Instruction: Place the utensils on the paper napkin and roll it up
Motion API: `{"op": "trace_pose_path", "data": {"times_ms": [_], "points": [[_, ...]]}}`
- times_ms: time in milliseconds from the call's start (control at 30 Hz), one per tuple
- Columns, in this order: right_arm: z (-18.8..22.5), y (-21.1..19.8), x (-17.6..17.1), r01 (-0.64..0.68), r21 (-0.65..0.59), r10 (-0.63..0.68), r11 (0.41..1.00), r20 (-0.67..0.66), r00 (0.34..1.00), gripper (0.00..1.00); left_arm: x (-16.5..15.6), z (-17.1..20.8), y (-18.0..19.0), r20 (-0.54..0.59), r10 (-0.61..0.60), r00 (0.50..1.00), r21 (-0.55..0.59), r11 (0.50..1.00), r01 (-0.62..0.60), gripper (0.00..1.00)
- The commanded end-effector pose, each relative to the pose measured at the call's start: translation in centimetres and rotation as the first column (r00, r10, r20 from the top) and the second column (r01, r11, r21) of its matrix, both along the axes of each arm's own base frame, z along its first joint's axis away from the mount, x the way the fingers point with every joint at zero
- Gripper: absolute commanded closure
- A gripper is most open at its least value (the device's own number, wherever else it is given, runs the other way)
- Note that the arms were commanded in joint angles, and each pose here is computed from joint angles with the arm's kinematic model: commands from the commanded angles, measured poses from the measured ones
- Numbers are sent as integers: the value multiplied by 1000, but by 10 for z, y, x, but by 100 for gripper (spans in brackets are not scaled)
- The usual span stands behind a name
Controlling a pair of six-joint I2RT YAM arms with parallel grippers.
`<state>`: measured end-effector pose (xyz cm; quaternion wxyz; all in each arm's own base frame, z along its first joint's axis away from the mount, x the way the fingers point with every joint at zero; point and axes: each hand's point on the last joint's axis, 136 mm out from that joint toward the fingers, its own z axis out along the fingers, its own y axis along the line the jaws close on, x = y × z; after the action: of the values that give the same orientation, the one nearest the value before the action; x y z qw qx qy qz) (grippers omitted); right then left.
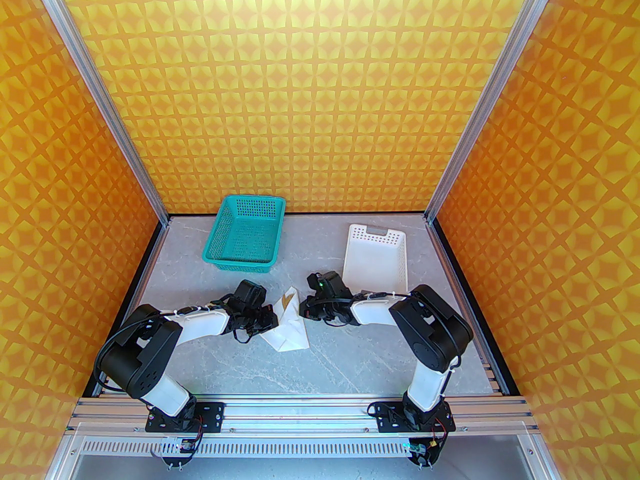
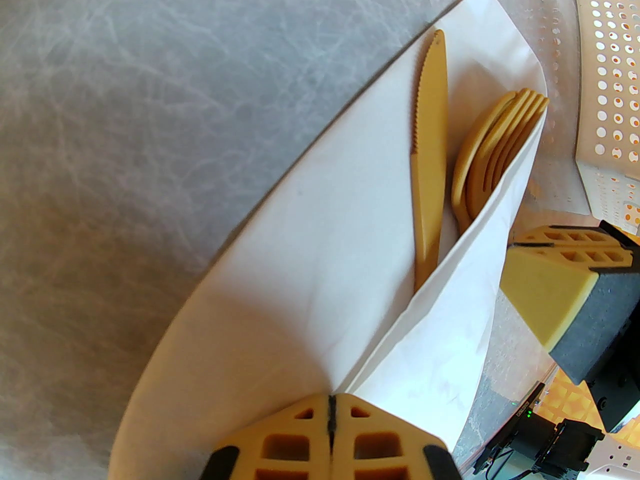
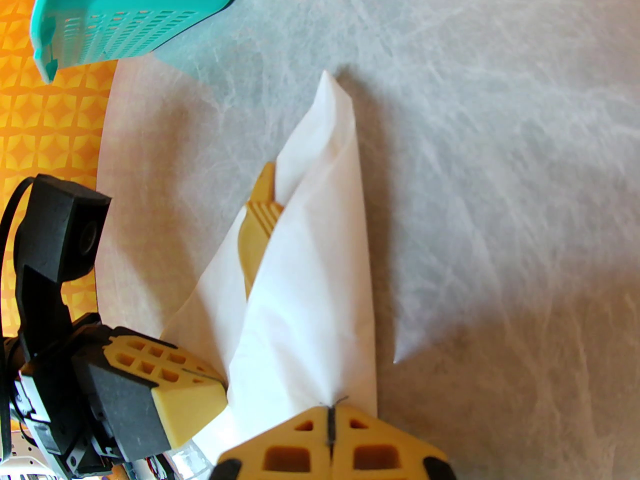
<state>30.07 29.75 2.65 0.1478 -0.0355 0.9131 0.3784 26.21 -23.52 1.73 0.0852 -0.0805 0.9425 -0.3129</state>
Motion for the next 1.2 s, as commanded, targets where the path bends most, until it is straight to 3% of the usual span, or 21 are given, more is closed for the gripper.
{"op": "trace_pose_path", "data": {"times_ms": [0, 567, 900, 1167], "points": [[10, 1, -5, -7, 34, 7, 999, 7, 1000, 100, -1, -8, 3, -13, -7, 1000, 40, 999, 7, 100], [-11, -9, -19, 8, -32, -10, 999, -42, 999, 100, -1, -6, 2, -12, -10, 1000, 40, 999, 10, 100], [17, -7, -31, -7, -6, 7, 1000, -1, 1000, 100, -1, -7, 2, -11, -11, 1000, 41, 999, 12, 100], [5, -8, -46, 1, -27, -2, 1000, -22, 1000, 100, -1, -6, 2, -7, -13, 1000, 40, 999, 13, 100]]}}
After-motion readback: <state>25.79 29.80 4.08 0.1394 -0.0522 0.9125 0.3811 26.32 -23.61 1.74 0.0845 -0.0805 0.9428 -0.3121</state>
